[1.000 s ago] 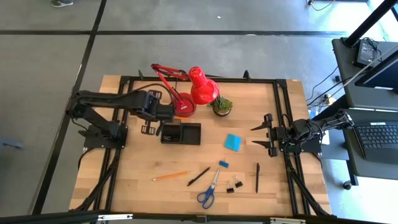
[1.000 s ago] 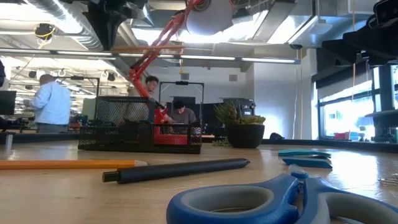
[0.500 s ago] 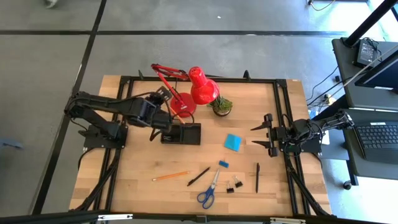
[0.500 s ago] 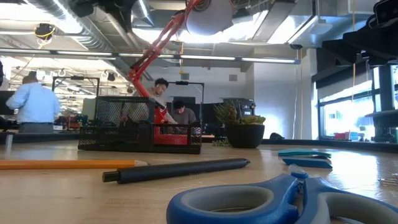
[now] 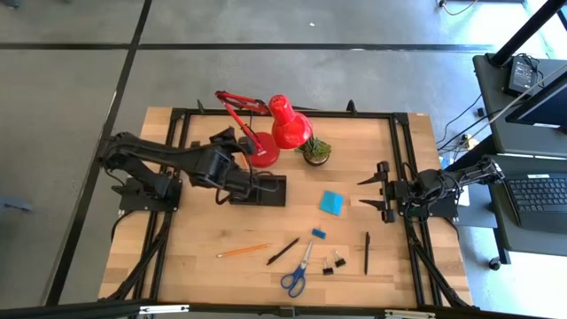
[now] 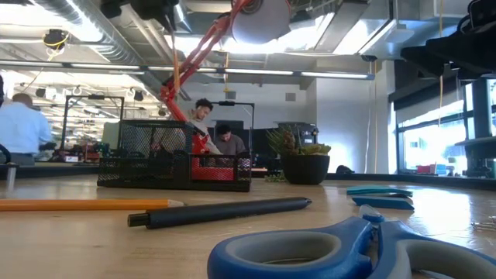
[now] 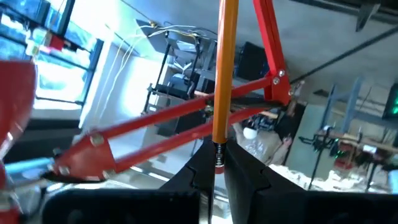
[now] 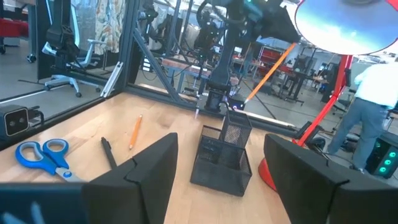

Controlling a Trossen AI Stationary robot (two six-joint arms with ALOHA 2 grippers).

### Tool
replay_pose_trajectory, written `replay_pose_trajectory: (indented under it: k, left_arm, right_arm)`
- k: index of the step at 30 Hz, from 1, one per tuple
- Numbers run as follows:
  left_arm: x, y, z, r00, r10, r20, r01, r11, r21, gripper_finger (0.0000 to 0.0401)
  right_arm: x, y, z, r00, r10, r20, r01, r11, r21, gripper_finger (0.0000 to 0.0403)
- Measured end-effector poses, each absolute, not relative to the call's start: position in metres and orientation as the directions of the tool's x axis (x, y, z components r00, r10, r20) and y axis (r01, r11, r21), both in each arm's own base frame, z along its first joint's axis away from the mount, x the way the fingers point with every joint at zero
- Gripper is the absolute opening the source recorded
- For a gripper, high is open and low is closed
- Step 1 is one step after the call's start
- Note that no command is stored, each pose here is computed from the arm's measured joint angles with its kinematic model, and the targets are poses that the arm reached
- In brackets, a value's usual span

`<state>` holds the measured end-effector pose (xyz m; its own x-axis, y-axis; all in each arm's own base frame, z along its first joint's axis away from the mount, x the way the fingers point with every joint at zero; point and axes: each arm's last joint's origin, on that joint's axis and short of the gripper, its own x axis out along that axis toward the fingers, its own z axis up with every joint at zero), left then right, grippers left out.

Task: Pick and place office supplies into organizer
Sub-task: Put the top orange pencil into the black desk organizer

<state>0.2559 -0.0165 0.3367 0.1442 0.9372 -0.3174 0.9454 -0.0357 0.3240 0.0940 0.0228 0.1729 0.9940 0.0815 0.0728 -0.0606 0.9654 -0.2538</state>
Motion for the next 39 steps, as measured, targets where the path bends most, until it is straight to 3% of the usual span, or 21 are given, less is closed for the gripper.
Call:
replay_pose_trajectory:
  k: [22,39]
  left_arm:
    - [0.29,-0.026,0.297,0.115,0.954,-0.276,0.978,-0.06,0.198,0.0018]
    - [0.303,-0.037,0.272,0.097,0.941,-0.325,0.97,-0.016,0.242,0.0018]
  right_arm:
    - [0.094,0.023,0.173,0.994,0.081,0.073,-0.06,0.966,-0.252,0.0242]
    - [0.094,0.023,0.173,0.994,0.081,0.07,-0.061,0.967,-0.249,0.0242]
